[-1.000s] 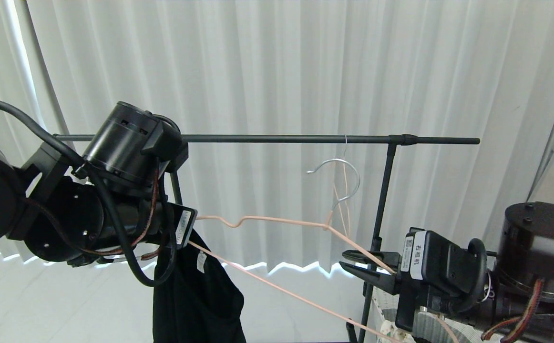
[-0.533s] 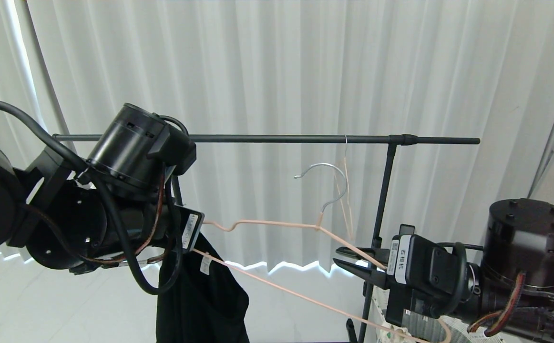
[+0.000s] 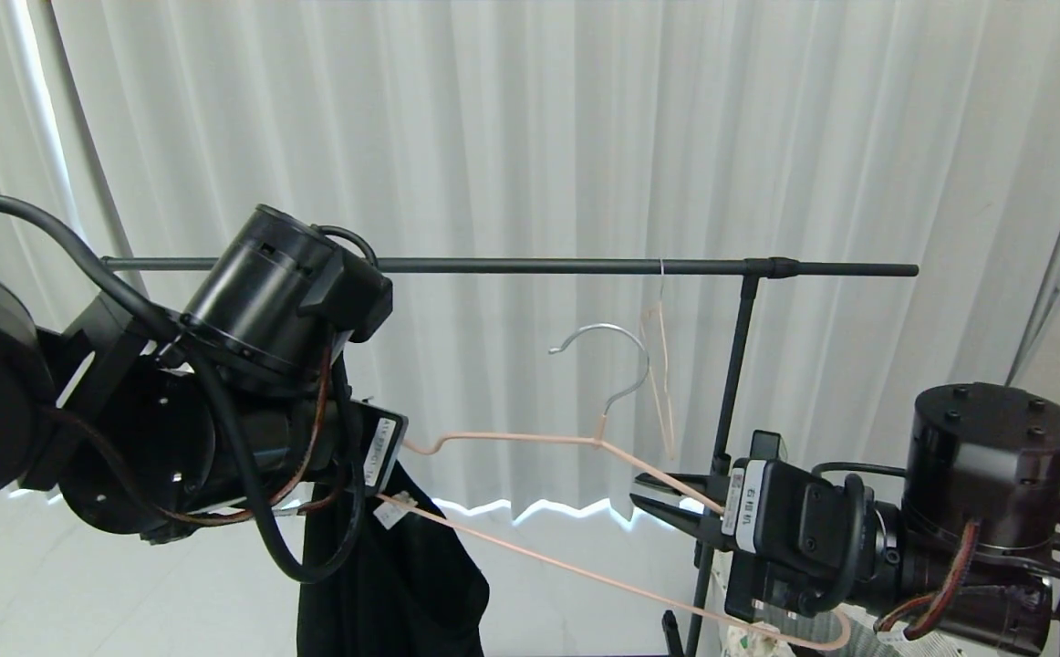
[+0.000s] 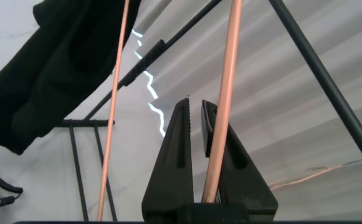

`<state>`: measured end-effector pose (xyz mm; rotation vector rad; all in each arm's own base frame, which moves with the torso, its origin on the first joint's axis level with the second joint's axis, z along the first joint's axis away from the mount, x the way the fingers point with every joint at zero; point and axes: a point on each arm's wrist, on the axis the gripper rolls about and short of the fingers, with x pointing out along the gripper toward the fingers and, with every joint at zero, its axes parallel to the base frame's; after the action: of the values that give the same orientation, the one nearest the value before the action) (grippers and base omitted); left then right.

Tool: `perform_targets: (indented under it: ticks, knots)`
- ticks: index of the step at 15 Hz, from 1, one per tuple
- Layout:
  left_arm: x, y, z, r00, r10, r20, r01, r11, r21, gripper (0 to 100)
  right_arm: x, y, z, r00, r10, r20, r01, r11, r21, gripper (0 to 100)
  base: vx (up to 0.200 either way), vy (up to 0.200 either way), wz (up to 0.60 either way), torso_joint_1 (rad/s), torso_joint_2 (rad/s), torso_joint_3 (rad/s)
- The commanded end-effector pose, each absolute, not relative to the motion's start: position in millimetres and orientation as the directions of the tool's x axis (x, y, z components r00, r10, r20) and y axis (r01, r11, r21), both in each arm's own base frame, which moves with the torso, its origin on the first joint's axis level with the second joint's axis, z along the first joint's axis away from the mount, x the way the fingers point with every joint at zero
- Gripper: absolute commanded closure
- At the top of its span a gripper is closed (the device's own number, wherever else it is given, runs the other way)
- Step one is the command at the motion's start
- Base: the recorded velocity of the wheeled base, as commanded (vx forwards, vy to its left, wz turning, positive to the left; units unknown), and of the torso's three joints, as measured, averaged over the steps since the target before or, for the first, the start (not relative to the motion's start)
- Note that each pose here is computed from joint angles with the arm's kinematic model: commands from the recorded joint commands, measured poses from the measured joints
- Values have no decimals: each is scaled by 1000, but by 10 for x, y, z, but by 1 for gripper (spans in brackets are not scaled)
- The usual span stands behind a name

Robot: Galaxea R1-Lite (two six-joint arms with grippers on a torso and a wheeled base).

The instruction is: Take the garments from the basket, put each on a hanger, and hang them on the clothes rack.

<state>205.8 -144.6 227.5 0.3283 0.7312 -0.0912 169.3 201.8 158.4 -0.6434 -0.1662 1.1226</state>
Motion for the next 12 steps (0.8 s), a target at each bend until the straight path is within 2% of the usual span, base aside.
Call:
perform_targets:
  ticks: [1,6,8,9,12]
  knots:
    - [2025,-1523,2263,740,11,-672,208,947,244,100,1710,2039,1562,446,875,-189,-781,276,-560,100,0,0,0,0,0,0]
    - [2004,-1560,2267,742,-1,-671,205,952,226,100,1735,1979,1519,515,832,-205,-756,328,-567,100,0,0,0,0,0,0]
    - [2022,-1537,2272,747,18,-665,186,954,235,100,1760,1923,1532,535,821,-201,-746,347,-568,100,0,0,0,0,0,0]
    - [2029,-1533,2263,755,51,-653,160,952,259,100,1804,1843,1564,575,796,-190,-722,385,-575,100,0,0,0,0,0,0]
    - [2033,-1540,2260,756,56,-652,156,952,263,100,1842,1783,1611,607,776,-172,-698,417,-582,100,0,0,0,0,0,0]
